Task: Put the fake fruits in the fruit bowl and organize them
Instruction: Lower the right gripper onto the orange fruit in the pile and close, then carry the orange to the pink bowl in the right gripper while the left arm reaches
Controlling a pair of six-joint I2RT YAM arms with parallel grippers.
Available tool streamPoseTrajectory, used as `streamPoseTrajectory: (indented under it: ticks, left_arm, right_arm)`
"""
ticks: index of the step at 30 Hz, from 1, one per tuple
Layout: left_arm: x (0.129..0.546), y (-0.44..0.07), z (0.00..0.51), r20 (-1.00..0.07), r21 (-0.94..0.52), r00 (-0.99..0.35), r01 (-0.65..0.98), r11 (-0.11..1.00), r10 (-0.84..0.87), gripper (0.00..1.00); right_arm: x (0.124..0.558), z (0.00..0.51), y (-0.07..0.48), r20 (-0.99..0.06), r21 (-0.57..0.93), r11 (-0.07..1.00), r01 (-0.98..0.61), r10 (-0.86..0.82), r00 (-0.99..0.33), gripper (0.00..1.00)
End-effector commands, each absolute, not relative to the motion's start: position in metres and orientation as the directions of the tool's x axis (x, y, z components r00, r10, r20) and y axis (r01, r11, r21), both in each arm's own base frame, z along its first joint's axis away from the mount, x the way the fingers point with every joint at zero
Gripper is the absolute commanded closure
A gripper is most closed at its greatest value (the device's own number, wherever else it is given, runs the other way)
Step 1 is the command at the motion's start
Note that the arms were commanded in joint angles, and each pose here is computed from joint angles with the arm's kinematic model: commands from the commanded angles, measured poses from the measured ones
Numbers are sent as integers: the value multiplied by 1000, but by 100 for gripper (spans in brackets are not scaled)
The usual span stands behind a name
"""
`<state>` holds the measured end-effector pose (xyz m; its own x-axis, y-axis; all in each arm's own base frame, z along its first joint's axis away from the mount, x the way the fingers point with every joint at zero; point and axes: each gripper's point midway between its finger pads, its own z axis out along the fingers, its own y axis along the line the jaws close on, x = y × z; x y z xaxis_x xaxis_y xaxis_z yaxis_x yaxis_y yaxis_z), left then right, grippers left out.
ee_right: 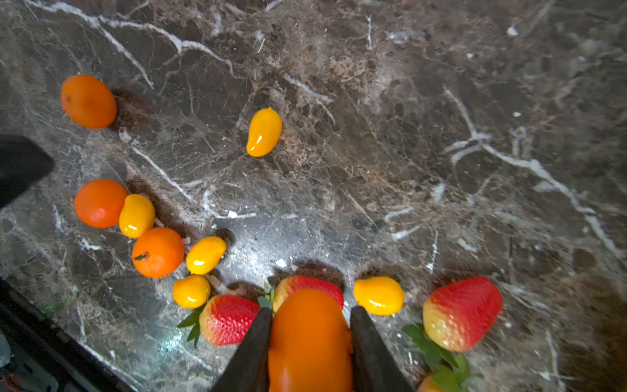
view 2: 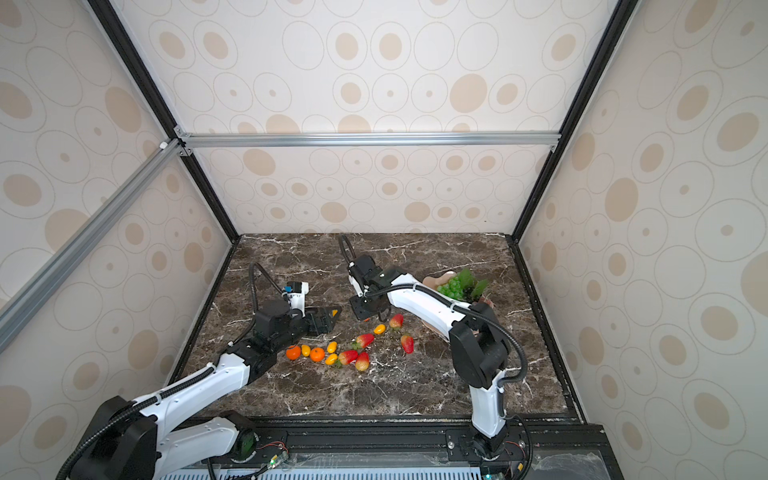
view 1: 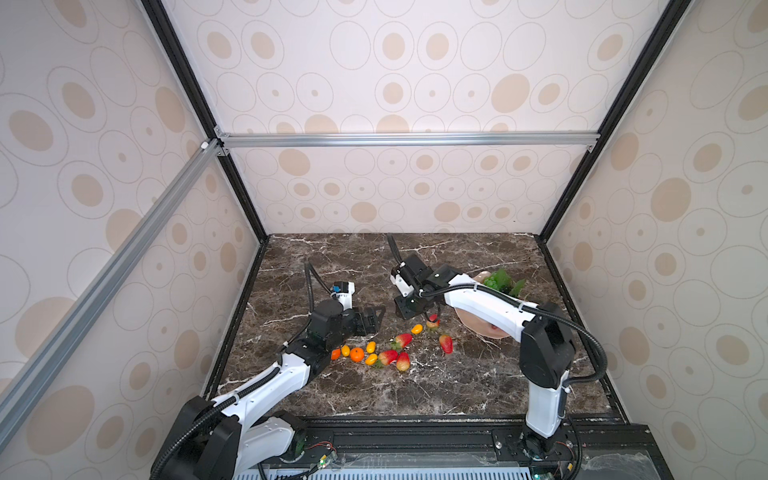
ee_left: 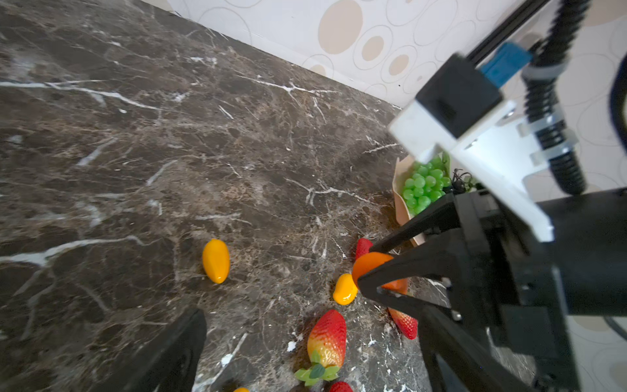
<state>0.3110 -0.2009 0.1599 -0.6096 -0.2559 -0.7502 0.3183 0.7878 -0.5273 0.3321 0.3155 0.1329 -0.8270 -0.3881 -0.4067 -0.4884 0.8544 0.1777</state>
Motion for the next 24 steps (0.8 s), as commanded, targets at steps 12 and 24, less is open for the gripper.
streamPoseTrajectory:
  ticks: [12,24]
  left_arm:
    - [325,-300,192,-808,-497,-566,502,708,-166,2]
    - [322,-363,190,-803,-506,-587,575,643,-106,2]
  right_arm:
    - [342,154,187,-465,140,961,-238,-148,-873,68]
    - [359,130,110,-439,-21,999,-27,-34,-898,68]
